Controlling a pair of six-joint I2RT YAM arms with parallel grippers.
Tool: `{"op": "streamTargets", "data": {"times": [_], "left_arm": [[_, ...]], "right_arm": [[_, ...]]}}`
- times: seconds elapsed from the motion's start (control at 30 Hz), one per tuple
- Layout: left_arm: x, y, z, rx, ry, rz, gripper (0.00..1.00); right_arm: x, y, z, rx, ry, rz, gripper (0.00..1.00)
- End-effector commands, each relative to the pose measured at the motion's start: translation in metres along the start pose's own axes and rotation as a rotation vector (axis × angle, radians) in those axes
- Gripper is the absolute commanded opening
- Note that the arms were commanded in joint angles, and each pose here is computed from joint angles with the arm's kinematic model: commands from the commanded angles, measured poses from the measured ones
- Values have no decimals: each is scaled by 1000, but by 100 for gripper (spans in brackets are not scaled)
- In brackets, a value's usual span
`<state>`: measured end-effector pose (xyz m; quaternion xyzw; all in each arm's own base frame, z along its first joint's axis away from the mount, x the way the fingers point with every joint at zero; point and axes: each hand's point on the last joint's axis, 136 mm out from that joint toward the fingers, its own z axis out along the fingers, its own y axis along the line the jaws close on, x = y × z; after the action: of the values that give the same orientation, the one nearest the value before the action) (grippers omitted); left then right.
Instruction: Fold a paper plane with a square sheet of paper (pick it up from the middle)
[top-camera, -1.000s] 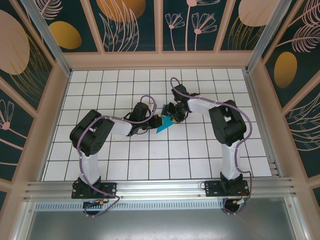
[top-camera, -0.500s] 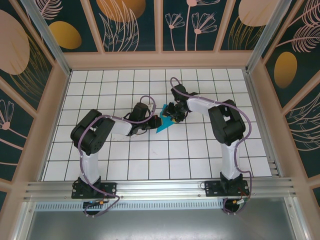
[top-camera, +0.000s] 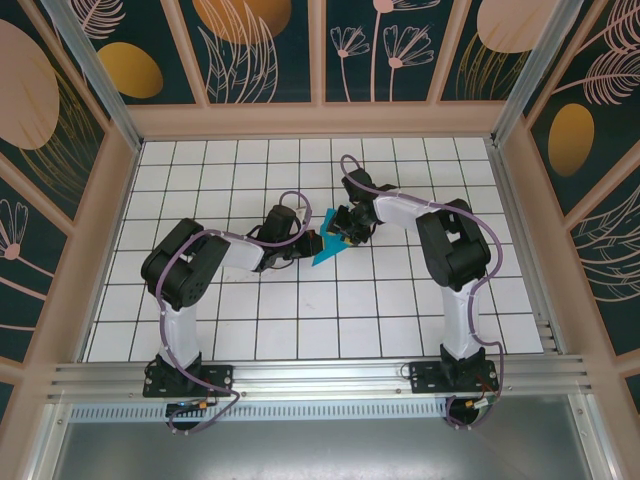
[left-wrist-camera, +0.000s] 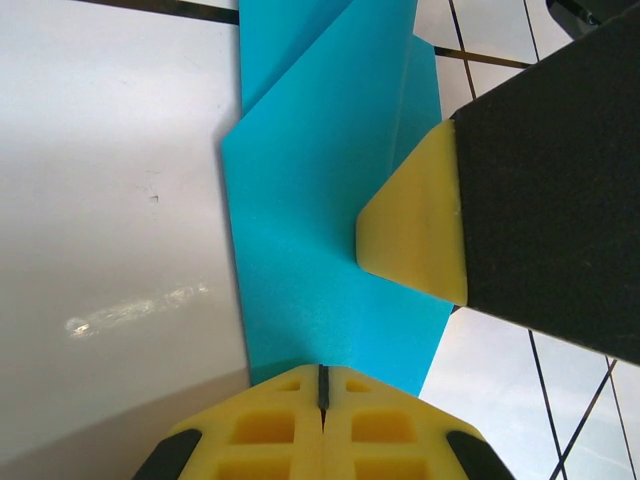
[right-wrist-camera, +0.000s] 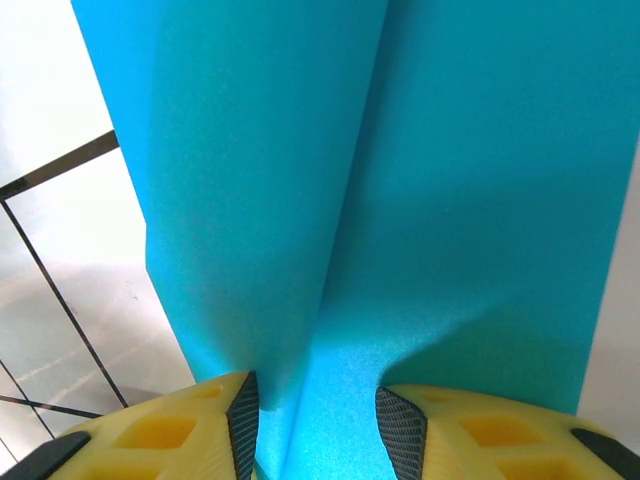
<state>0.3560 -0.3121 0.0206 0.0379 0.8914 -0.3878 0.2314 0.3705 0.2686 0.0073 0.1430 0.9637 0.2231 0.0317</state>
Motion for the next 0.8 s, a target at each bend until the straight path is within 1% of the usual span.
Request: {"op": "streamTargets", "data": {"times": [0.0, 0.3, 0.47, 0.77], "left_arm": [[-2, 5, 2, -3, 1, 14, 6], [-4, 4, 2, 2, -2, 14, 7], [-4, 3, 2, 9, 1, 14, 8], [-13, -11, -1, 63, -20, 15, 11]], "right_arm": [[29, -126, 57, 399, 76, 95, 43], [32, -131, 58, 415, 82, 106, 40], [33, -134, 58, 423, 82, 114, 40], [34, -136, 58, 429, 84, 118, 38]]}}
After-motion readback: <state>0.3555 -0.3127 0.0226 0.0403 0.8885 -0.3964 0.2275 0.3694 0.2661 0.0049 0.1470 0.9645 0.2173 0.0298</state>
